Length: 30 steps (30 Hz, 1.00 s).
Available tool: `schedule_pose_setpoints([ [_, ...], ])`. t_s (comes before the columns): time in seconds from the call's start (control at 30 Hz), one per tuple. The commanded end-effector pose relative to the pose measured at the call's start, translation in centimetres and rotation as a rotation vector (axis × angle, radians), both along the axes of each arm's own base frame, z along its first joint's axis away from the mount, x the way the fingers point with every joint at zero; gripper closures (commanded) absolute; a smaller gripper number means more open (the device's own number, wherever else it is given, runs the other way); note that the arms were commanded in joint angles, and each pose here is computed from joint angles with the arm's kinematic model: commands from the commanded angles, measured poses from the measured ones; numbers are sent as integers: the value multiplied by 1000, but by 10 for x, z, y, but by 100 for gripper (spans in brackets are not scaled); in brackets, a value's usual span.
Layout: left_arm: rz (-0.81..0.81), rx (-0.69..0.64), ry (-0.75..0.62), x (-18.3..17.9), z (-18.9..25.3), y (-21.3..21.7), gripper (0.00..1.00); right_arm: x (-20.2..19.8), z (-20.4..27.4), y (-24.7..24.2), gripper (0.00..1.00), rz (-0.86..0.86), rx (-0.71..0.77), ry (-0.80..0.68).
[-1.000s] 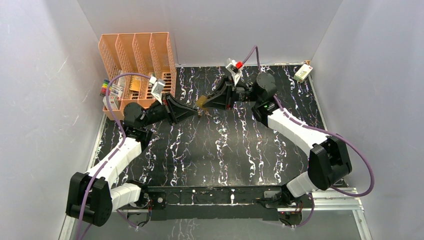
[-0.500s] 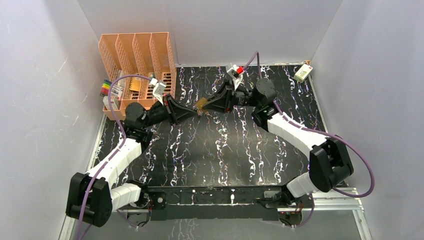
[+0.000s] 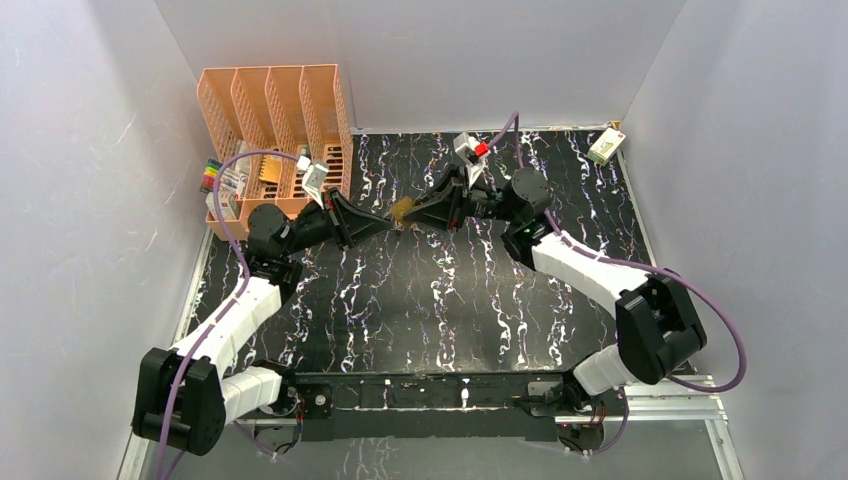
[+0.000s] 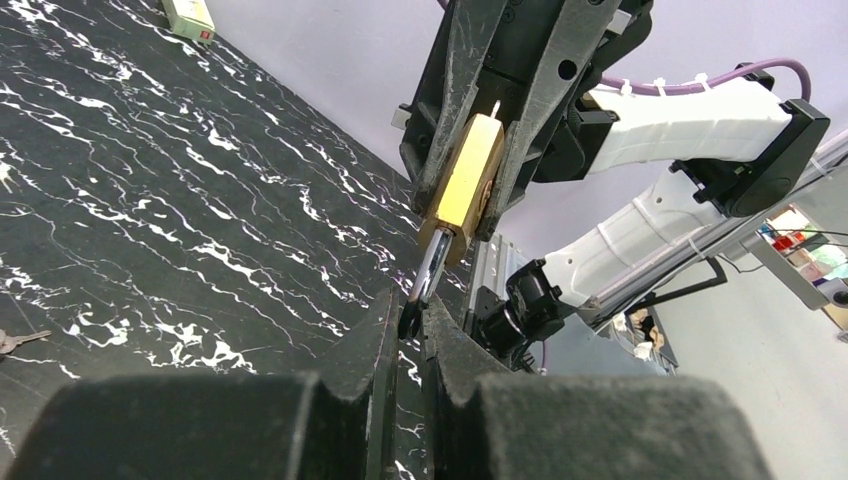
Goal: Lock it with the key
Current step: Lock the lock.
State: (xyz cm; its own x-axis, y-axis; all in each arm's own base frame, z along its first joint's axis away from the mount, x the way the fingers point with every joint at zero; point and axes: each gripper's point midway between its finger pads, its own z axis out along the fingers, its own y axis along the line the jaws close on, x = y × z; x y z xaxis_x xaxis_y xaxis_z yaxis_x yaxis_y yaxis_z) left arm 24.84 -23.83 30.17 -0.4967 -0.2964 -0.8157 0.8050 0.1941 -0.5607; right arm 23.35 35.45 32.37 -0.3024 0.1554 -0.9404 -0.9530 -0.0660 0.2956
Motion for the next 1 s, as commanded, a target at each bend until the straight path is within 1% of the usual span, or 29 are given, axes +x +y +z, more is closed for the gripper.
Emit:
schedule_pose_setpoints([
  [0.0, 89, -173, -266, -2, 91, 4, 100, -88, -69, 30, 100, 387, -173, 175],
  [0.2, 98, -177, -287, -4, 96, 6, 100, -96, -87, 34, 100, 428, -167, 236],
  [0.43, 108, -181, -300, -1, 101, 8, 100, -106, -102, 42, 100, 457, -187, 268],
  [0.73, 105, -170, -308, -6, 97, 13, 100, -105, -89, 42, 100, 451, -169, 225],
  [0.97, 109, -153, -296, -9, 87, 19, 100, -89, -75, 30, 100, 391, -156, 197],
])
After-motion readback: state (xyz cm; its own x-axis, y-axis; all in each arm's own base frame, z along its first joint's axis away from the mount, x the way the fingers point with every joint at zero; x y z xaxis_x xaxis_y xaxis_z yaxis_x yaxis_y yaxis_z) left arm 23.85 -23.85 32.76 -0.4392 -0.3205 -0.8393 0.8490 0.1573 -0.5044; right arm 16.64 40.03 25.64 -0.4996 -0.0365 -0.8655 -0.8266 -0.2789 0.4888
